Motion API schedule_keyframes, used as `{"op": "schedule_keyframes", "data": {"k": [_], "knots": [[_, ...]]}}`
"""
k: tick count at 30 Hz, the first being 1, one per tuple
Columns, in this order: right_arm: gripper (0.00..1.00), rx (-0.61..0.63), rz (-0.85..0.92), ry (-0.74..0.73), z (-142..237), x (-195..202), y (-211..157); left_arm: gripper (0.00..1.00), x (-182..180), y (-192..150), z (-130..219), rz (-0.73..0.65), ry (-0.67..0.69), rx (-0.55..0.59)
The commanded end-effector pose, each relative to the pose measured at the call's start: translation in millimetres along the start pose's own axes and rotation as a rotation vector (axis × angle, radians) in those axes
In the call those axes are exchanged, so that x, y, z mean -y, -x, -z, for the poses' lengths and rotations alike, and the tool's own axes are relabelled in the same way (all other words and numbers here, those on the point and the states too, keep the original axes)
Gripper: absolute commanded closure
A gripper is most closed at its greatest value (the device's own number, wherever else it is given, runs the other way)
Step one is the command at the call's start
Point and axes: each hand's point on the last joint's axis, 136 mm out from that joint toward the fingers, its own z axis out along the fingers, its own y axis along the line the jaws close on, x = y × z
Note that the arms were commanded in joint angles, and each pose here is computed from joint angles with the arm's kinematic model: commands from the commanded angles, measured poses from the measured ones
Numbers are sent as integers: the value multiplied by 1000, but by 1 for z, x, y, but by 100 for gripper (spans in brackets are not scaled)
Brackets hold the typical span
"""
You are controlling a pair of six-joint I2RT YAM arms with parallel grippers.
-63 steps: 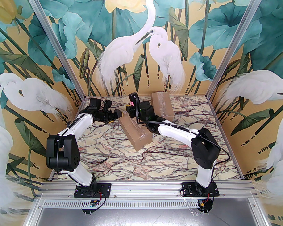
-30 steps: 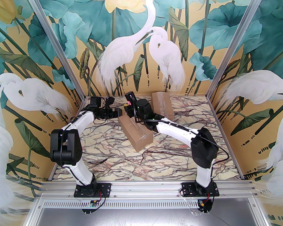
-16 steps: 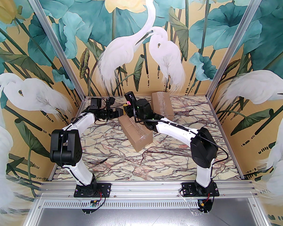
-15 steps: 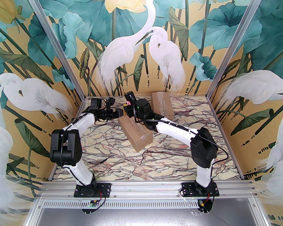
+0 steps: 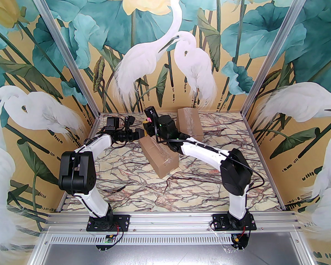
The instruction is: Unpack the express box
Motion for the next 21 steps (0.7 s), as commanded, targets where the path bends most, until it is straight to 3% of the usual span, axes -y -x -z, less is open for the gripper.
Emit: {"op": "schedule_keyframes", "data": {"k": [1, 21], "knots": [[100, 52, 38, -9, -10, -1, 12, 23, -18, -25, -8, 65, 31, -63], [100, 55, 34, -35, -25, 9, -3, 26, -21, -27, -9, 79, 43, -68]]}}
